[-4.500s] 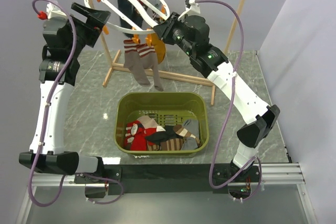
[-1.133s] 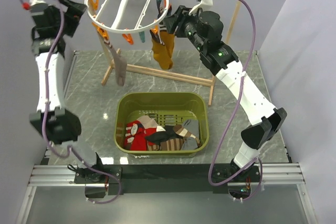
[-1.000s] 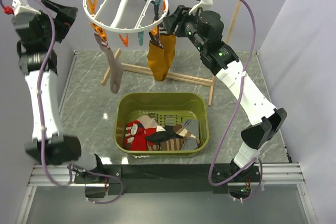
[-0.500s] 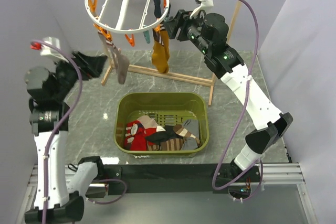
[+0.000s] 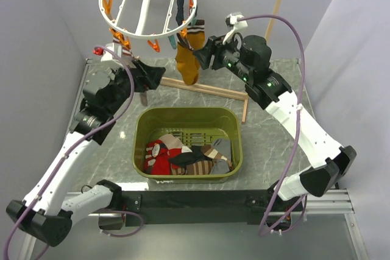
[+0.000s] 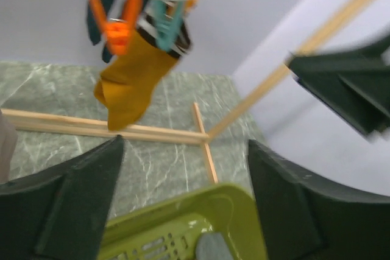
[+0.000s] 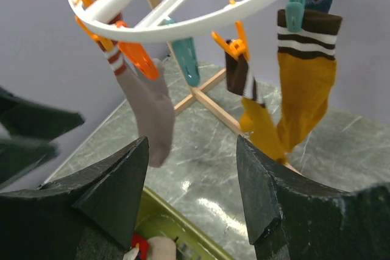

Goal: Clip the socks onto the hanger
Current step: Adjust the hanger on the clothesline.

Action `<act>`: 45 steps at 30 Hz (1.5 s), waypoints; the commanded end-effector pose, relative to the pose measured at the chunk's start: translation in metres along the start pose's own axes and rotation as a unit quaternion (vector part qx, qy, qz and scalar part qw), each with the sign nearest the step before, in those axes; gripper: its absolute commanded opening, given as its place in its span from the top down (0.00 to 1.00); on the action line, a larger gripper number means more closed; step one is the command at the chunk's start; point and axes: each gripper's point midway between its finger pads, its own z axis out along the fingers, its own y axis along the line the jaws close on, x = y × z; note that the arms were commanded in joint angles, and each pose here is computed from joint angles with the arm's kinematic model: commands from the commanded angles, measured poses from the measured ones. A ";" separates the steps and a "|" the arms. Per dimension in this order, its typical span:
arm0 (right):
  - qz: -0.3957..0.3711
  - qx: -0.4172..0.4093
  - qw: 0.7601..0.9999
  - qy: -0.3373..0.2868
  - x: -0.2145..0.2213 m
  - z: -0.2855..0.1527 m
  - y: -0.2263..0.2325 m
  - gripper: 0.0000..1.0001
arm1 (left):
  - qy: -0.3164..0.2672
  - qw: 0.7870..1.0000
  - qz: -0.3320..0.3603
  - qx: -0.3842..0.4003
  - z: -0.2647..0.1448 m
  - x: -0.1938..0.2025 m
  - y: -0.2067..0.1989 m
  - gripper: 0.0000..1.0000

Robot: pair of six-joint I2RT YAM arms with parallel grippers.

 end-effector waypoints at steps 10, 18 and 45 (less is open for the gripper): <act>0.026 0.035 0.997 -0.056 -0.029 0.004 -0.003 0.35 | -0.104 0.991 -0.043 -0.075 0.038 -0.045 0.011 0.21; 0.018 0.035 0.997 -0.060 -0.030 0.013 -0.004 0.35 | -0.101 0.987 -0.018 -0.127 0.053 -0.060 0.026 0.24; -0.070 -0.101 0.992 -0.037 -0.005 0.029 0.043 0.36 | -0.066 0.997 0.011 -0.040 0.071 -0.062 0.024 0.20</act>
